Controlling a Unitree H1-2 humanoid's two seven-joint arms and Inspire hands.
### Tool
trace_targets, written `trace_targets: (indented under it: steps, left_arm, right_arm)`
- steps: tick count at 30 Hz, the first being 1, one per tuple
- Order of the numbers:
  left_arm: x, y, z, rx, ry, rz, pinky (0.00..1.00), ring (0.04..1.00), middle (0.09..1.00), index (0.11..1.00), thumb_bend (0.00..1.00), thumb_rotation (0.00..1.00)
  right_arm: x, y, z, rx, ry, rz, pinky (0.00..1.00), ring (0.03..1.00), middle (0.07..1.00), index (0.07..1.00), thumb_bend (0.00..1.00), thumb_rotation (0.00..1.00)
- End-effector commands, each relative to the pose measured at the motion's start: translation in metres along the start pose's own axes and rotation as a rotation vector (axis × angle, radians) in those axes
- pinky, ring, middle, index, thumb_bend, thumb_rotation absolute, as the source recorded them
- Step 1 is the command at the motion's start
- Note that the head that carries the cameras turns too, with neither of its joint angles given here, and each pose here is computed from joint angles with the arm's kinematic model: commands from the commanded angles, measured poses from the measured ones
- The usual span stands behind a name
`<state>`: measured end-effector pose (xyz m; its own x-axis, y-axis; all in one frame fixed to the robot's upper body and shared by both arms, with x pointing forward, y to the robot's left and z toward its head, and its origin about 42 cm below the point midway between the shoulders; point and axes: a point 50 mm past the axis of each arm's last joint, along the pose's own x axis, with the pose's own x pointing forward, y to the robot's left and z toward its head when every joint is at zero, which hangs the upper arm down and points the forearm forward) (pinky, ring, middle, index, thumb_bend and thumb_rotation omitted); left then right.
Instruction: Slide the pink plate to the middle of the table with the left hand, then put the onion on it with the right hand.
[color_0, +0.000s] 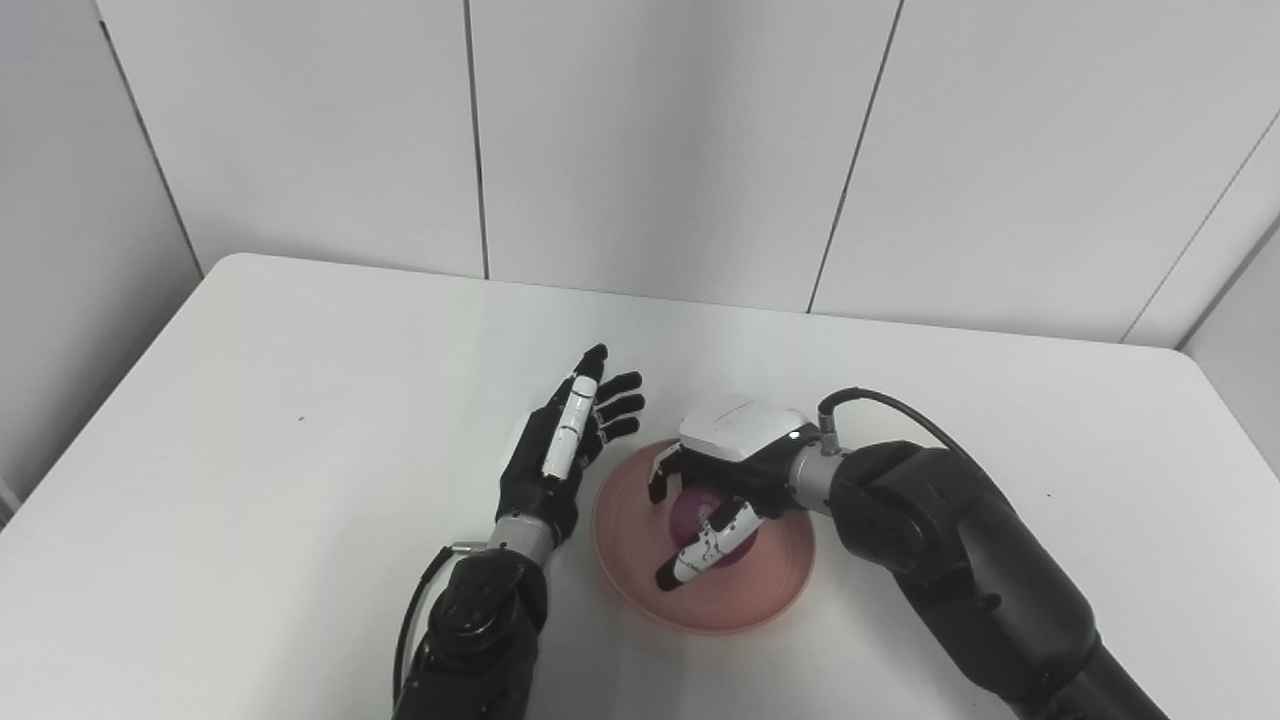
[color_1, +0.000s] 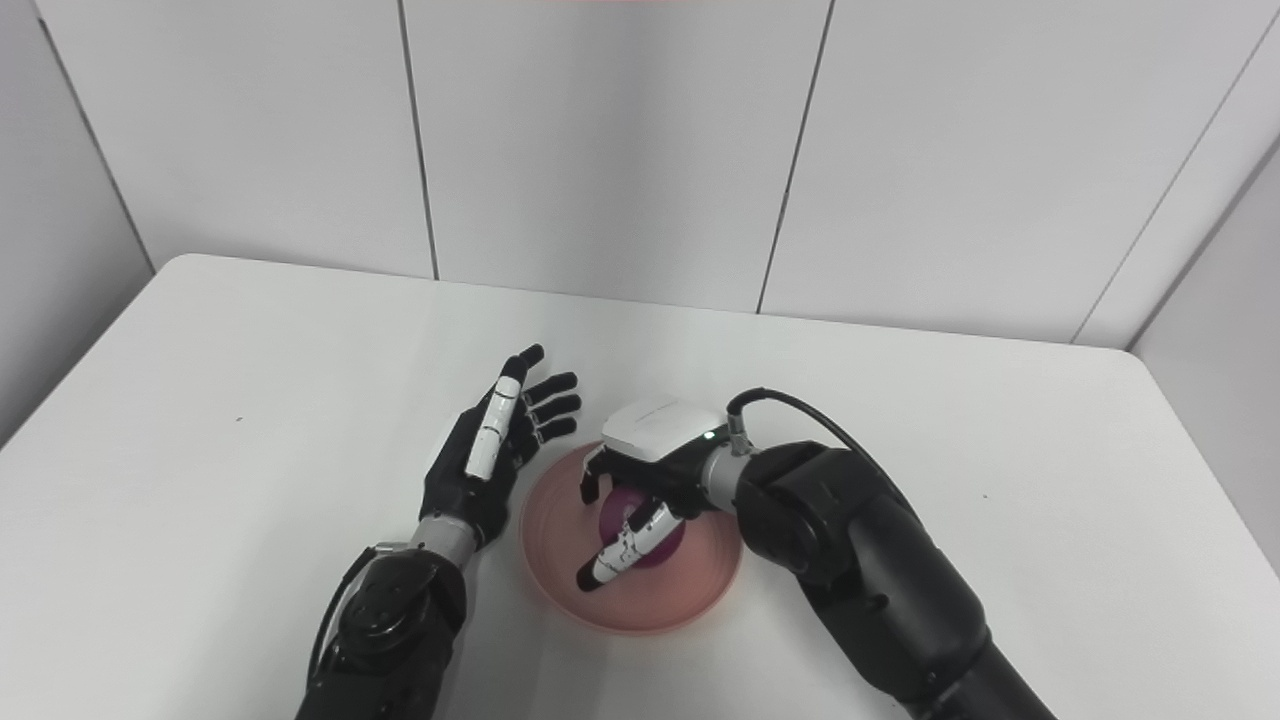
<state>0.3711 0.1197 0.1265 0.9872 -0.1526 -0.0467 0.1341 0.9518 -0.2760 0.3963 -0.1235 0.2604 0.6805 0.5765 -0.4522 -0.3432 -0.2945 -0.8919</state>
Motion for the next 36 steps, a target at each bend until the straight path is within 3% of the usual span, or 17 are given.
trace_targets:
  steps: [1, 4, 8, 12, 16, 20, 26, 29, 32, 36]
  left_arm:
    - [-0.002, -0.002, -0.013, -0.018, 0.062, 0.005, 0.77, 0.76, 0.774, 0.888, 0.65, 0.84]
    - [-0.002, -0.002, -0.013, -0.023, 0.062, 0.003, 0.77, 0.76, 0.773, 0.89, 0.66, 0.84]
    - [-0.002, -0.001, -0.015, -0.031, 0.062, 0.007, 0.77, 0.768, 0.776, 0.886, 0.66, 0.83]
    - [-0.003, 0.001, -0.014, -0.025, 0.062, -0.002, 0.79, 0.788, 0.797, 0.895, 0.66, 0.85]
    - [-0.004, 0.001, -0.013, -0.036, 0.063, 0.004, 0.79, 0.785, 0.788, 0.891, 0.65, 0.84]
    - [-0.003, 0.003, -0.013, -0.03, 0.063, 0.004, 0.8, 0.778, 0.776, 0.883, 0.64, 0.85]
    - [-0.003, 0.003, -0.01, -0.025, 0.064, 0.009, 0.78, 0.765, 0.769, 0.877, 0.66, 0.84]
    - [-0.003, 0.004, -0.009, -0.023, 0.064, 0.008, 0.8, 0.767, 0.772, 0.88, 0.66, 0.84]
    - [-0.003, 0.005, -0.008, -0.023, 0.061, 0.011, 0.83, 0.777, 0.776, 0.883, 0.65, 0.84]
    - [-0.004, 0.006, -0.007, -0.027, 0.056, 0.009, 0.84, 0.788, 0.776, 0.884, 0.65, 0.83]
  right_arm:
    - [-0.016, -0.033, -0.004, -0.023, -0.008, -0.121, 0.54, 0.694, 0.754, 0.737, 1.0, 0.7]
    - [-0.022, -0.039, -0.006, -0.006, -0.016, -0.148, 0.53, 0.669, 0.741, 0.735, 0.99, 0.71]
    - [-0.042, -0.06, -0.016, 0.122, -0.044, -0.259, 0.53, 0.648, 0.71, 0.718, 1.0, 0.65]
    - [-0.055, -0.063, -0.03, 0.278, -0.107, -0.401, 0.55, 0.662, 0.725, 0.748, 1.0, 0.62]
    - [-0.062, -0.056, -0.043, 0.469, -0.163, -0.55, 0.56, 0.666, 0.757, 0.8, 0.95, 0.71]
    - [-0.064, -0.045, -0.048, 0.612, -0.16, -0.613, 0.58, 0.713, 0.787, 0.832, 0.93, 0.82]
    - [-0.061, -0.013, -0.055, 0.942, -0.153, -0.716, 0.65, 0.761, 0.811, 0.855, 0.87, 0.87]
    - [-0.055, 0.018, -0.059, 1.158, -0.144, -0.777, 0.73, 0.809, 0.848, 0.871, 0.84, 0.9]
    - [-0.047, 0.048, -0.062, 1.345, -0.107, -0.829, 0.84, 0.884, 0.903, 0.904, 0.92, 0.95]
    - [-0.038, 0.076, -0.064, 1.429, -0.074, -0.855, 0.88, 0.915, 0.925, 0.916, 0.95, 0.96]
